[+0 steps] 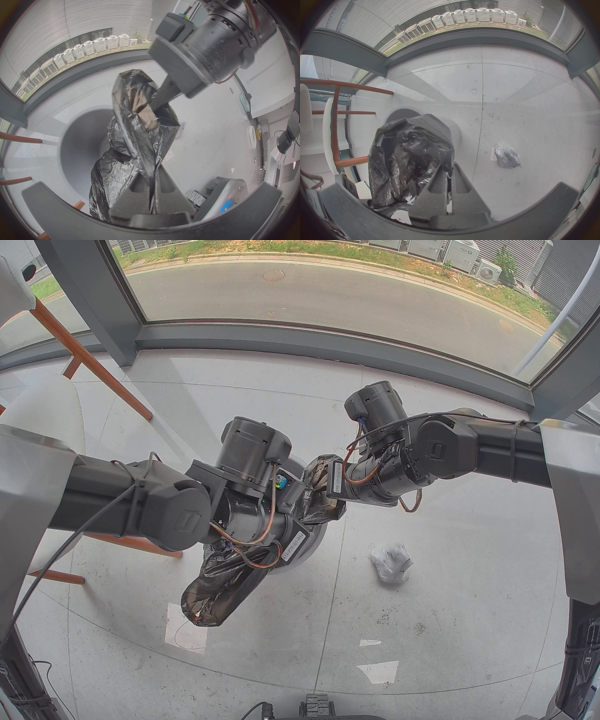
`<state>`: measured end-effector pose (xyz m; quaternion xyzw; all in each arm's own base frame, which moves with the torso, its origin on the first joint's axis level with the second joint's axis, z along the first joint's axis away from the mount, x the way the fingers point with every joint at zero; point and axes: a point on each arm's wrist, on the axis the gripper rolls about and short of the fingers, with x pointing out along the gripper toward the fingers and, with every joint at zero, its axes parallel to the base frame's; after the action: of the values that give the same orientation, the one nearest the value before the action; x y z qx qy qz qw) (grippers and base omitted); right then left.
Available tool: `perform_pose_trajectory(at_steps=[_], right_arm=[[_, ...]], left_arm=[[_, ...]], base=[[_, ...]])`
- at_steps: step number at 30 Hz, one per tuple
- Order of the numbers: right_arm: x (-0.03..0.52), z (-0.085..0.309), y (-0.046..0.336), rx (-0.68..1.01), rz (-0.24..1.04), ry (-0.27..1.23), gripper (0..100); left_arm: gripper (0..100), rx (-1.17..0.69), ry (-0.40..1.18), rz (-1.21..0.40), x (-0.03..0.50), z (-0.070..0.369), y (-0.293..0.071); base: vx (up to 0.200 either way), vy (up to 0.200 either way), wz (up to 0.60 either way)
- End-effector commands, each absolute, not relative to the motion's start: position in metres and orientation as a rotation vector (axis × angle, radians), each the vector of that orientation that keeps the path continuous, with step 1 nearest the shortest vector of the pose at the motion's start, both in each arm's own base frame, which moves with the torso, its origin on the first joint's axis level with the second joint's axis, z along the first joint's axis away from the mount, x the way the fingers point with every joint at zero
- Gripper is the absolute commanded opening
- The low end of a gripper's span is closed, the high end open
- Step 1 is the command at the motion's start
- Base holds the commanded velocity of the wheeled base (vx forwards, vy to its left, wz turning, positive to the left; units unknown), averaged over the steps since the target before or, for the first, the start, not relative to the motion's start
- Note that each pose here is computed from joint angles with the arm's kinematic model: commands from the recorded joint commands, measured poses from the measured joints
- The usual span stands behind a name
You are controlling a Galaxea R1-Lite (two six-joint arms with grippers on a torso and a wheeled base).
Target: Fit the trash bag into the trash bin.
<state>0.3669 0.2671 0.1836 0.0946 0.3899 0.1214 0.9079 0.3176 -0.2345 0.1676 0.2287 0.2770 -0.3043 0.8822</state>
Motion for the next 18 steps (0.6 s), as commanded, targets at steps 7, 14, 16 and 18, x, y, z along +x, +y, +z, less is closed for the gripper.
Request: perform_pose_trajectory(at_steps=[7, 14, 16, 18], right_arm=[[0.369, 0.18, 0.264, 0.196, 0.237, 0.819, 0], [0.368, 0.18, 0.264, 0.196, 0.236, 0.821, 0], [0.368, 0.18, 0.264, 0.195, 0.234, 0.82, 0], [0.368, 0.18, 0.265, 0.194, 0.233, 0.819, 0]], left_arm=[[100, 0.478, 0.592, -0.633, 0.321, 0.159, -0.237], [100, 0.482, 0.611, -0.62, 0.321, 0.154, -0.234], [100, 0.487, 0.61, -0.614, 0.321, 0.154, -0.235], [100, 0.489, 0.608, -0.608, 0.32, 0.155, -0.234]], base=[[0.0, 0.0, 0.0], [0.0, 0.0, 0.0], [0.0, 0.0, 0.0], [0.0, 0.0, 0.0]])
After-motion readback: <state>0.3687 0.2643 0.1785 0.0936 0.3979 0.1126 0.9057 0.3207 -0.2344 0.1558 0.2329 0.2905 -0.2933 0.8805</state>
